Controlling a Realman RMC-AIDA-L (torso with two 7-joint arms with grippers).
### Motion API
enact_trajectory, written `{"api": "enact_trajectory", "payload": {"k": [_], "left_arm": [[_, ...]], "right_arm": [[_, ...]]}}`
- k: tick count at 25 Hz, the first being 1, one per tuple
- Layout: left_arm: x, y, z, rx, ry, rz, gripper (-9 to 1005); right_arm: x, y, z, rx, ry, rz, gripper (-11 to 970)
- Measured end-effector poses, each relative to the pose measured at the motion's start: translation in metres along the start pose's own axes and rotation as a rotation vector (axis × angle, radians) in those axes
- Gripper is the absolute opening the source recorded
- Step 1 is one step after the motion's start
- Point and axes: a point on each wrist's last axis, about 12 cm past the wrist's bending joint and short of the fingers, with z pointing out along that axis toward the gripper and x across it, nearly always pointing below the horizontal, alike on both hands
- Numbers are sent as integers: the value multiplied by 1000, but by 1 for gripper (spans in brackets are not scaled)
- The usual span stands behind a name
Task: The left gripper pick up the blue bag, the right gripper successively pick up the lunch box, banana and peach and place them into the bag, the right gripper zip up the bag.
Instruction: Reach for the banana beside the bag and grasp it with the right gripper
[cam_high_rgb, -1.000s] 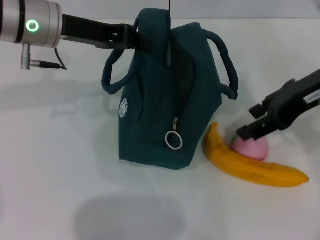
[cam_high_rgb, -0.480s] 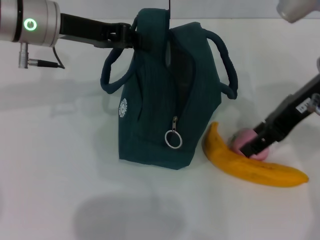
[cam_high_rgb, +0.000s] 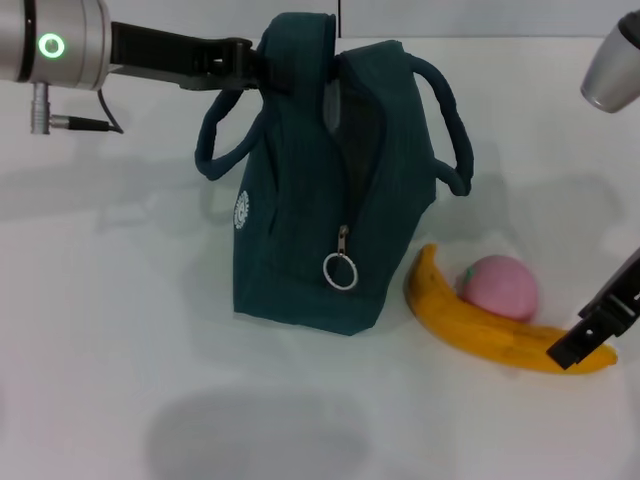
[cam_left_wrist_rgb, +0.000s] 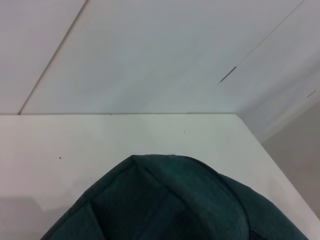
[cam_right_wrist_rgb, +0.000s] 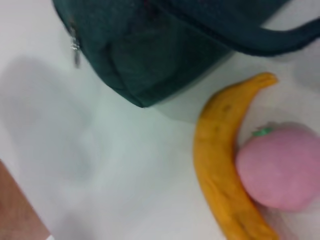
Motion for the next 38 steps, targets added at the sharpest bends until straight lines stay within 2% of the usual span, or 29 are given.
{"api": "enact_trajectory", "payload": {"k": [4,7,21,30,38], "left_arm": [[-1,0,0,-4,-6,2,49],[-1,1,0,-7,-10,2,49],[-2,4,-4,-10,-34,-5,49],[-1,5,-5,-13,-34,-6,49],[0,5,-6,-14,-34,-9,49]], "right_arm": [[2,-8,5,68,35,18,691],[-1,-8,9,102,39,-5,690],[-9,-6,31,147,49,-121,689],[-14,2,43,137,52,-186,687],[-14,3,55,102,72,-196,686]]}}
